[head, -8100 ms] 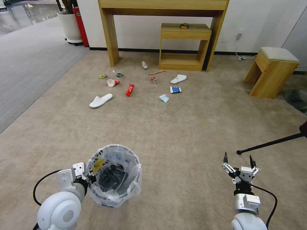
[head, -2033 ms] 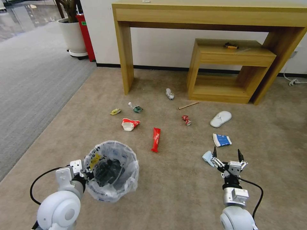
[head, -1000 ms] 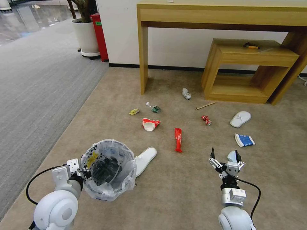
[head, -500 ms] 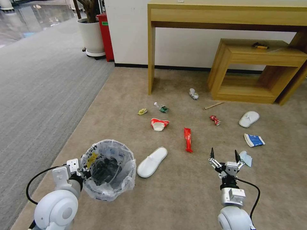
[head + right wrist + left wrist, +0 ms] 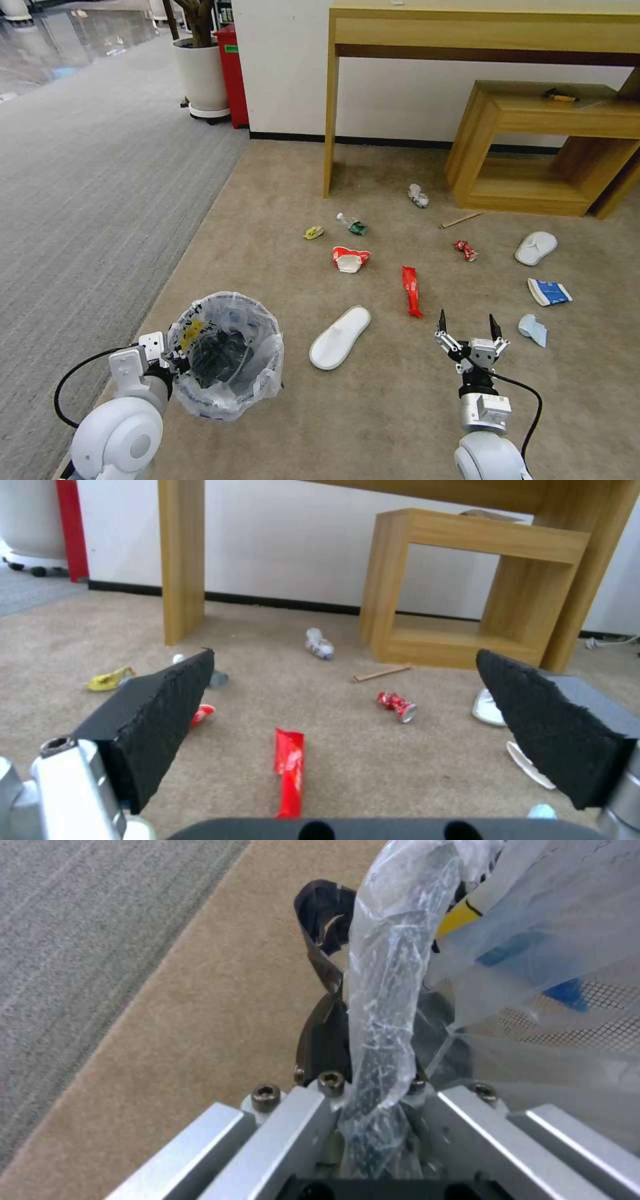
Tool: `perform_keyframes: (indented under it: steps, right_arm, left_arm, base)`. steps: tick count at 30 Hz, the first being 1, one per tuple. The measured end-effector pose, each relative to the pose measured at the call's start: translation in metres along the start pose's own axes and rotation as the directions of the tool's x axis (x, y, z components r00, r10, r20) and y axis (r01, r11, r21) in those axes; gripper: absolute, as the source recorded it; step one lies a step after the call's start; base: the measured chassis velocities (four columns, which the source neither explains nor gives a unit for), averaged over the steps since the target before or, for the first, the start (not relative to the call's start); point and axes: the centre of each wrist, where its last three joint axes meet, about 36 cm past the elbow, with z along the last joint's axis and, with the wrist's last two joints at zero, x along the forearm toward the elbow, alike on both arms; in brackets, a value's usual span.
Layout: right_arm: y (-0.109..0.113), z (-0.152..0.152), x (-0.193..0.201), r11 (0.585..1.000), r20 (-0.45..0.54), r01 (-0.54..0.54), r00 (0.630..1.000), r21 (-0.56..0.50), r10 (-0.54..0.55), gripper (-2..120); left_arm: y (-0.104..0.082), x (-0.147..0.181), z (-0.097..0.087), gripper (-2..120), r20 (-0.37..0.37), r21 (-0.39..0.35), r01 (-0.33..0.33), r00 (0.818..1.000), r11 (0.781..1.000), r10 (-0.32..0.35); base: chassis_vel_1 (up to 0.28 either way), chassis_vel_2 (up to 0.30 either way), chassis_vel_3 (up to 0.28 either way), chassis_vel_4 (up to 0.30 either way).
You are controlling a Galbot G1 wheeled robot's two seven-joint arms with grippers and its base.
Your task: Pick up the trash bin and place the garbage on the floor into it.
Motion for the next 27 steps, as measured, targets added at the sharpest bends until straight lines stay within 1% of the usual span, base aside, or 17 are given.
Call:
perform_keyframes:
  steps: [8,12,27]
  right_arm:
    - [-0.0001,0.0002,0.0005,1.000,0.002,0.000,1.000,0.001,0.000,100]
    - [0.0002,0.0004,0.0009,1.000,0.011,0.004,1.000,-0.004,-0.004,100]
    - [0.0013,0.0028,0.0048,1.000,0.015,0.013,1.000,-0.011,-0.013,100]
  left_arm:
    - [-0.0002,0.0001,0.0008,0,0.000,-0.001,0.001,1.000,1.000,-0.001]
    - [-0.0001,0.0001,0.0008,0,0.000,-0.001,0.002,1.000,1.000,-0.002]
    - [-0.0016,-0.0008,0.0023,0,-0.003,-0.002,-0.002,1.000,1.000,0.002]
  base:
    - [0.108,0.092,-0.096,-0.096]
    - [0.055,0.059,-0.045,-0.031]
    - [0.000,0.000,0.000,0.000]
